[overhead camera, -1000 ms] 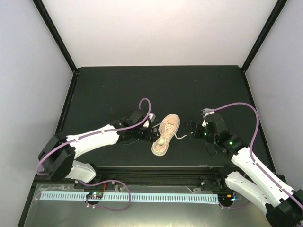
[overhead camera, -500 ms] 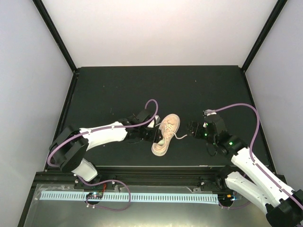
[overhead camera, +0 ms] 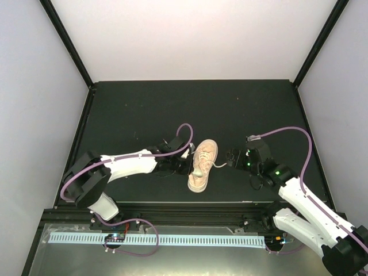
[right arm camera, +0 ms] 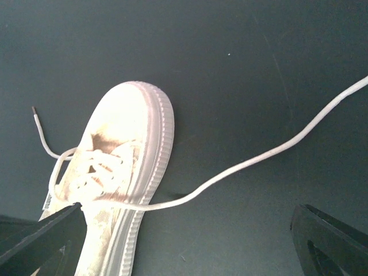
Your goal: Tie the shoes
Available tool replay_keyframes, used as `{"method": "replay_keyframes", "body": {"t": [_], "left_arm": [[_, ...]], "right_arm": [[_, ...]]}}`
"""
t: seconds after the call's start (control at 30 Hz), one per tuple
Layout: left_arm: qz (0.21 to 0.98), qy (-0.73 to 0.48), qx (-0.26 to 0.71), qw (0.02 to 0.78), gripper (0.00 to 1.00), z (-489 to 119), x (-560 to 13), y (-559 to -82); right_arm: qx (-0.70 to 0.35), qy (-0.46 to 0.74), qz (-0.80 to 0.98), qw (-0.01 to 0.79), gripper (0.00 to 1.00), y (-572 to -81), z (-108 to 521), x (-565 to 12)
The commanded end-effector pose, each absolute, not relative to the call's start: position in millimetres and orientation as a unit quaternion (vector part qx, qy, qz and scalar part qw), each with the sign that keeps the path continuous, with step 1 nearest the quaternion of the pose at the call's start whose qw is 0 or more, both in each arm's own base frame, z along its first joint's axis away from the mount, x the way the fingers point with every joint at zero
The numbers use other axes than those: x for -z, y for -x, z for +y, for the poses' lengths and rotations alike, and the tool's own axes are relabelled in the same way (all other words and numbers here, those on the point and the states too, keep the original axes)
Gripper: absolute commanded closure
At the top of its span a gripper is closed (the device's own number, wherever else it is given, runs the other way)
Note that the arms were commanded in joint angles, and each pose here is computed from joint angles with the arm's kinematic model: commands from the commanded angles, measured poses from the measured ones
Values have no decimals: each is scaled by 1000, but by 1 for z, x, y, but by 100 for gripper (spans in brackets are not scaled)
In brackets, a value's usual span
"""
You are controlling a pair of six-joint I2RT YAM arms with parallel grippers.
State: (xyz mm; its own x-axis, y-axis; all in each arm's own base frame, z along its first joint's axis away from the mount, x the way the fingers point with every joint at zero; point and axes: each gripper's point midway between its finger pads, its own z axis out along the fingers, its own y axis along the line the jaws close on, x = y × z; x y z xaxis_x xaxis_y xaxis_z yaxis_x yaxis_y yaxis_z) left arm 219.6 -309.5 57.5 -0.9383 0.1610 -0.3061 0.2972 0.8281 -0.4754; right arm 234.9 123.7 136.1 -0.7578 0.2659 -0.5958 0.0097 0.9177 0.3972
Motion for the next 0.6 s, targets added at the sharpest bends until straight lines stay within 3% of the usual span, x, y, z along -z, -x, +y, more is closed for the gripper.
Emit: {"method": "replay_keyframes", "body": {"t": [0.0,0.33,0.4,0.5,0.57], "left_arm": [[935,-94,311,143,98,-319,-85,-204],[934,-68,324,134,97,-331,-89,-152],[934,-65,320,142,82,-328,-92,-154],[927,-61,332,162,44,-324,-101,-157],[923,-69,333,181,33,-320,-110,-160]], "right_arm": [[-194,-82,923,323,0,-235,127,-129],[-268,-25,914,304,0,-235,165,-138],[-279,-1,910,307,0,-233,172,-141],[-273,26,911,309,0,-232,175,-145],[-263,44,912,311,0,-234,175,-151]]}}
